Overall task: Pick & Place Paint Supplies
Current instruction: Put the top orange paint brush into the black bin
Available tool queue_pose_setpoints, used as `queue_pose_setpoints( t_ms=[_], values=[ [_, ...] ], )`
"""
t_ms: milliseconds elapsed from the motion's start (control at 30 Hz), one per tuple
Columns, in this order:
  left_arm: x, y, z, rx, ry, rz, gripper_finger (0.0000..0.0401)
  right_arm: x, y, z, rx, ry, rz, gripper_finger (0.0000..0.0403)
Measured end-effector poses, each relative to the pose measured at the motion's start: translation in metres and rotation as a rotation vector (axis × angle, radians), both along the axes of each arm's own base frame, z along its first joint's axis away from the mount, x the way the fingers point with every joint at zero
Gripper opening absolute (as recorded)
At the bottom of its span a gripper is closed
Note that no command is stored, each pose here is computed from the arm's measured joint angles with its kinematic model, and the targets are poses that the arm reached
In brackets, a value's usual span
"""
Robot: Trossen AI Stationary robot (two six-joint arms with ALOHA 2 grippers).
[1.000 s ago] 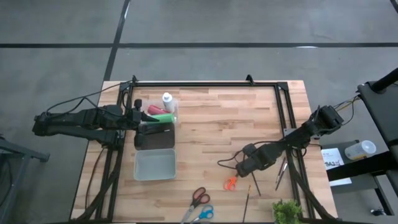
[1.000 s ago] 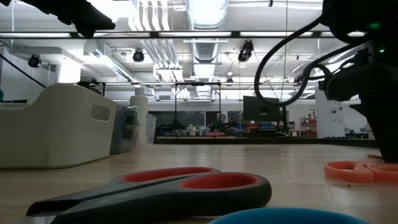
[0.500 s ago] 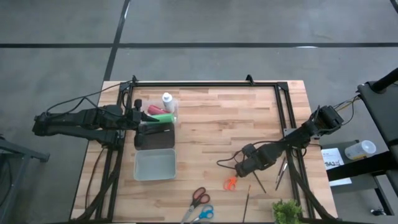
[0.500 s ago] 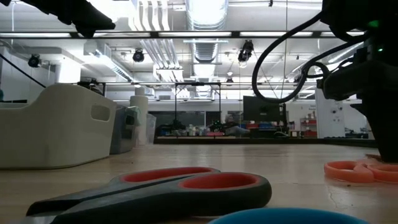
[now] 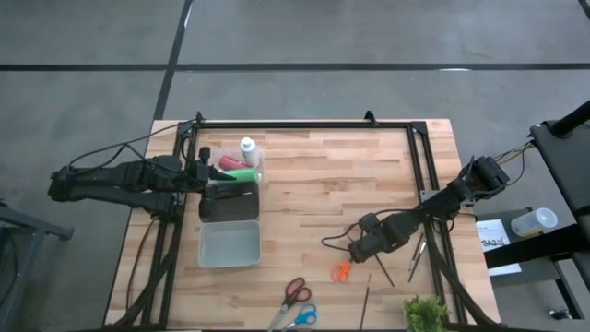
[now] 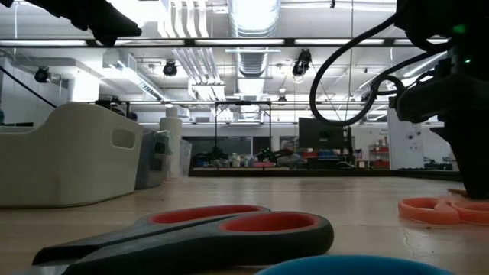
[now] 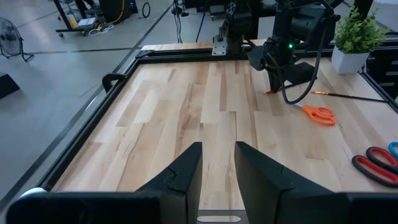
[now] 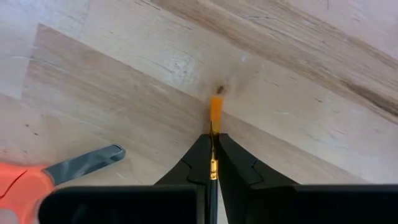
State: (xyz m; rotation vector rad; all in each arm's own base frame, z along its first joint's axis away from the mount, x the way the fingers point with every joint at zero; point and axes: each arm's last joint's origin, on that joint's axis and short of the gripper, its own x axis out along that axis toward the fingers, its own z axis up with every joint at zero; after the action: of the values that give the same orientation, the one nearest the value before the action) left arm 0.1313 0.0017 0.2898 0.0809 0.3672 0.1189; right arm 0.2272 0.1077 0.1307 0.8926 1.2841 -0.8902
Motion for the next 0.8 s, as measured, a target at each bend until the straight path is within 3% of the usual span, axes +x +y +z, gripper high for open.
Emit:
queue_pose_setpoints(
  t_ms=[533,800],
  values=[
    [0.0,0.0,0.0,0.0,0.0,0.0,0.0101,-0.007,-0.007,0.031,-0.054,-0.143,0.053,0.0012],
    [0.0,0.0,0.0,0.0,0.0,0.0,0.0101,-0.014,-0.016,0.065,-0.162,-0.334,0.123,0.0012]
  ],
)
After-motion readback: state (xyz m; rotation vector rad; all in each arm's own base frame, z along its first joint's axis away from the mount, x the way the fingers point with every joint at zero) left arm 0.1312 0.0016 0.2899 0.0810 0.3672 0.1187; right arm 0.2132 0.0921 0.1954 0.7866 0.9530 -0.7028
